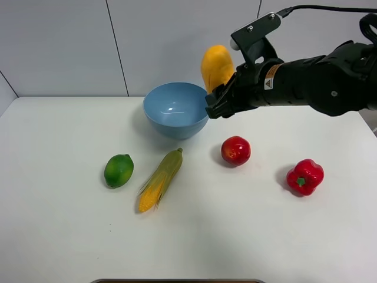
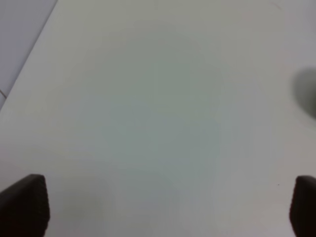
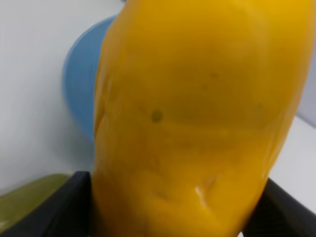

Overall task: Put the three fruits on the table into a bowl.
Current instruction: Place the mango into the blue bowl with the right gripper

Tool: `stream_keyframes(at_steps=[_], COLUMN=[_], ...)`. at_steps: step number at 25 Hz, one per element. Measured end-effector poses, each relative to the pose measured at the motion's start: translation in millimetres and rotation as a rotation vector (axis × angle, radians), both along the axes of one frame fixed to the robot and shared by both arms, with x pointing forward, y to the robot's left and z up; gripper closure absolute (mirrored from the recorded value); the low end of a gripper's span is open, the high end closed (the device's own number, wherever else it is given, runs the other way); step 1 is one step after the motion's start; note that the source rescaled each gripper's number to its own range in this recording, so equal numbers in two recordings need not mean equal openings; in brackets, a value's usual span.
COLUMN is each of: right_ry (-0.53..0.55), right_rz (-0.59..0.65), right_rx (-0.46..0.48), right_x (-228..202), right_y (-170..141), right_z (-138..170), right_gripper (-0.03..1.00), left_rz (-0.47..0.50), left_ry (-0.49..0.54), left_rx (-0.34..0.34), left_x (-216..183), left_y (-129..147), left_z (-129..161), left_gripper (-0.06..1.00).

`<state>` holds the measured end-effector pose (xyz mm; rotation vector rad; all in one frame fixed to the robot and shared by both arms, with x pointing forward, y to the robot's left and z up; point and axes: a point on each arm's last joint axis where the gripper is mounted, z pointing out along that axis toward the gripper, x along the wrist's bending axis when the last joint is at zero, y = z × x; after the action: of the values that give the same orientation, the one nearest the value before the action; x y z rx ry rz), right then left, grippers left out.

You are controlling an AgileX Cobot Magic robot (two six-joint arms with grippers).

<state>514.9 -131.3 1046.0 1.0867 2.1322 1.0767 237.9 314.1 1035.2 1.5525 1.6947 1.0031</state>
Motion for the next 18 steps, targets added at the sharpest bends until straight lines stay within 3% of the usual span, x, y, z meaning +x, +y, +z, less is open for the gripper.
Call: stream_keyframes(at_steps=[10,18], right_ry=[-0.054,-0.010], right_rz=[-0.057,-0.063], right_rx=[0.032,0.003], right_x=[62.8,120.9], right_y=[14.0,45.2], right_z=[17.4,-8.2], right_gripper=[0.97,0.97], left_rz=[0.000,0.000], left_ry=[0.000,0.000], left_rx=[0.000,0.000], left_x=[0.0,0.0], left_y=[0.0,0.0], left_z=[0.0,0.0], left_gripper=[-0.06,-0.06])
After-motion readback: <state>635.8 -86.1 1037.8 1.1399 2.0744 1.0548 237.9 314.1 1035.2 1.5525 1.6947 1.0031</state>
